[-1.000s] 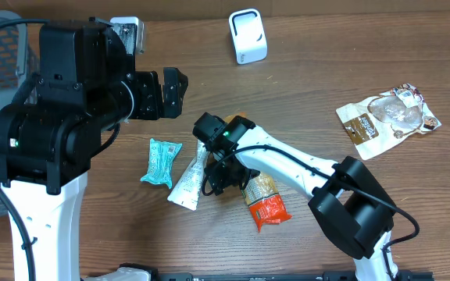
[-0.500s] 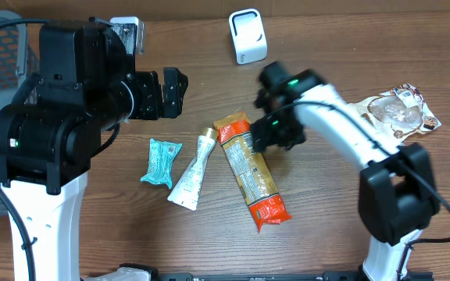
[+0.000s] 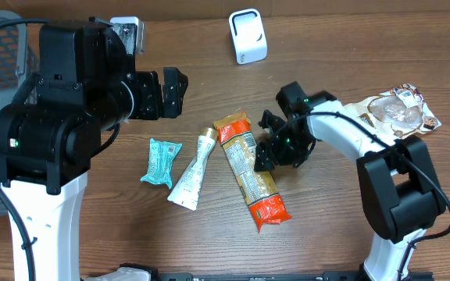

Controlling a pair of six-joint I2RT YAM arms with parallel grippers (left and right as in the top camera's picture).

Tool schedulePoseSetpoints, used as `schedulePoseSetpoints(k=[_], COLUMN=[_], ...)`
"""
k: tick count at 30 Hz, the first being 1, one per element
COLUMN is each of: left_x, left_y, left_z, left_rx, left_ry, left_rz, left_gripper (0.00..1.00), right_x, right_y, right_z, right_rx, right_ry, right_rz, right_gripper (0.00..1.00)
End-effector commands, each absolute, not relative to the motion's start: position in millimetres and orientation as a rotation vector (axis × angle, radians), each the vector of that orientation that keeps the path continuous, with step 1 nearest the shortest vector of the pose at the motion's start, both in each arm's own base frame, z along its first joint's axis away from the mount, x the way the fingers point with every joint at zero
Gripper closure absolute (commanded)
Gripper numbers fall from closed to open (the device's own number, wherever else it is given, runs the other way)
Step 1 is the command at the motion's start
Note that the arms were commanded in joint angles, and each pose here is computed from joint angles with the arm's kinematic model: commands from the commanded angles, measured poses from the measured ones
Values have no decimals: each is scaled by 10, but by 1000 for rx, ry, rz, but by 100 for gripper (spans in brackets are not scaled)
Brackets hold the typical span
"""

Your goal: Scan the item barcode

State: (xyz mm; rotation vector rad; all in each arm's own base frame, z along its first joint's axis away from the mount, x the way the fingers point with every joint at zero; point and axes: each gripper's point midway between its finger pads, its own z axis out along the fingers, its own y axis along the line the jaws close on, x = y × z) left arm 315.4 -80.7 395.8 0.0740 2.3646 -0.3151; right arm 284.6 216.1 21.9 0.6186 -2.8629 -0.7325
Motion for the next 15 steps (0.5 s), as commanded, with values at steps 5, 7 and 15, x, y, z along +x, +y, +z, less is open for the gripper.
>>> schedulePoseSetpoints(k=[5,7,15], left_x=[3164,3164,3164], left_y=[-825,-825,-825], left_z=[3976,3977,3976], left_rx=[105,105,105], left_ry=[2356,2355,2356], left_rz=[-314,-314,-314], left_gripper=[1,0,0], right_x=[2676,2663,2670], right_y=[2332,2327,2332], right_z=[88,55,64], right_rx=[563,537,517], right_ry=[-2789,-2780,-2780], right_rz=[-933,-924,-923], right_gripper=[28,37,83])
